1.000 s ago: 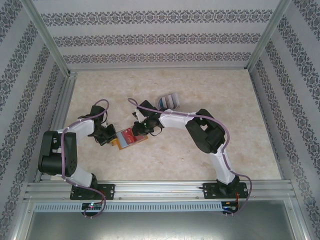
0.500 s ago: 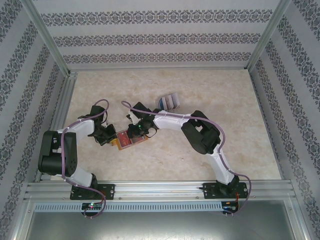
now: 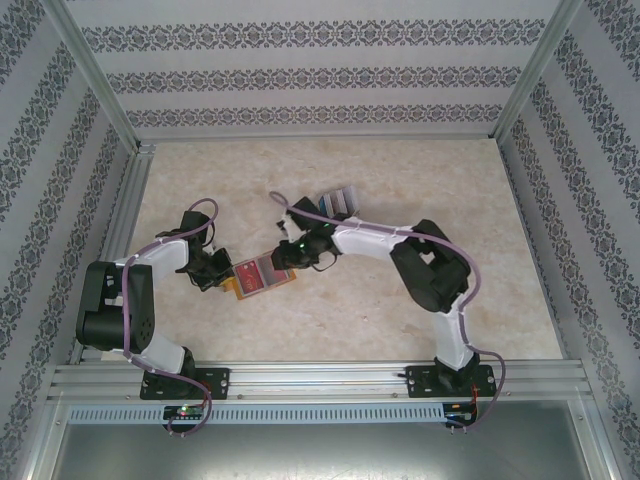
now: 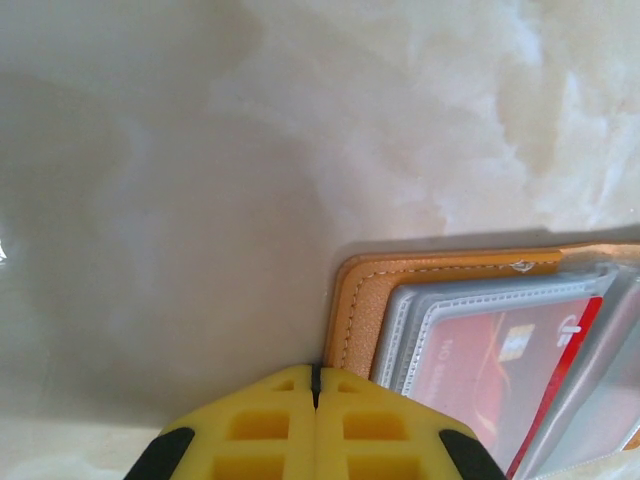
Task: Put the credit cards into the card holder
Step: Insert the credit card into the card slot, then touch the card holder at the center of the table.
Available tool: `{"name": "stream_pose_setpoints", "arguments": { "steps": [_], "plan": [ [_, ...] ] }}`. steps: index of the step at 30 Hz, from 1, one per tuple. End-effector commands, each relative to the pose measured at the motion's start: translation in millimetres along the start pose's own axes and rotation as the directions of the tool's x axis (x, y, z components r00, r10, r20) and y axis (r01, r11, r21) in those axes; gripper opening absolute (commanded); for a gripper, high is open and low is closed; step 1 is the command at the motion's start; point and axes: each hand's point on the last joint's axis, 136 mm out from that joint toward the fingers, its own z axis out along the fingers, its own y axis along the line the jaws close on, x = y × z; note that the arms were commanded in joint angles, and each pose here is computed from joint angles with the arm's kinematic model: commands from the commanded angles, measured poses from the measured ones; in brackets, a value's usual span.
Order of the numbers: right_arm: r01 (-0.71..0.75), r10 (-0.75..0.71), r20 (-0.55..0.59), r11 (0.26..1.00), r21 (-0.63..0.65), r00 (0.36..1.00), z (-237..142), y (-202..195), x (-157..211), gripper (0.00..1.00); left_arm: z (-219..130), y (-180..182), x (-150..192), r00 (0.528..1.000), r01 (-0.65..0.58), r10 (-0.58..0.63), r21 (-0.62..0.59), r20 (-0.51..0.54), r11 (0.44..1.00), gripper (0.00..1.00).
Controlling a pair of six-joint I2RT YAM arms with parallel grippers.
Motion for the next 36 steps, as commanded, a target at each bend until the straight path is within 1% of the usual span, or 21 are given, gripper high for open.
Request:
{"name": "stream_pose_setpoints", "arguments": {
  "steps": [1, 3, 7, 16, 21, 26, 36],
  "plan": [
    [-0.029, 0.028, 0.056, 1.0, 0.01, 0.998, -16.1, -14.9, -8.6, 0.34, 16.2, 15.9, 4.4, 1.0, 0.003, -0.003, -0.037, -0.015, 0.999, 0.0],
    [-0.06, 0.06, 0.051, 0.998, 0.006, 0.997, -13.0, -25.0, -6.6, 0.35, 17.2, 16.0, 5.4, 1.0, 0.003, -0.004, -0.034, -0.019, 0.999, 0.0],
    [-0.085, 0.086, 0.022, 0.996, -0.015, 0.996, 1.7, -29.5, -1.7, 0.37, 17.2, 16.9, 6.2, 1.0, 0.002, -0.003, -0.037, -0.02, 0.999, 0.0],
    [-0.085, 0.085, -0.012, 0.995, -0.058, 0.996, 20.1, -18.6, -0.2, 0.38, 17.1, 16.4, 5.9, 1.0, 0.005, -0.005, -0.034, -0.019, 0.999, 0.0],
    [-0.081, 0.081, -0.014, 0.995, -0.063, 0.997, 21.3, -16.6, -1.5, 0.39, 16.6, 15.9, 5.5, 1.0, 0.007, -0.007, -0.033, -0.019, 0.999, 0.0],
    [-0.074, 0.074, 0.014, 0.997, -0.035, 0.997, 10.2, -21.8, -5.4, 0.39, 17.6, 12.7, 4.0, 1.0, 0.006, -0.006, -0.021, -0.022, 1.0, 0.0],
    [-0.068, 0.067, 0.122, 0.998, 0.008, 0.99, -43.8, -36.0, -28.4, 0.39, 23.5, 6.1, 7.5, 0.999, 0.027, -0.026, 0.022, -0.046, 0.999, 0.0]
  ]
}}
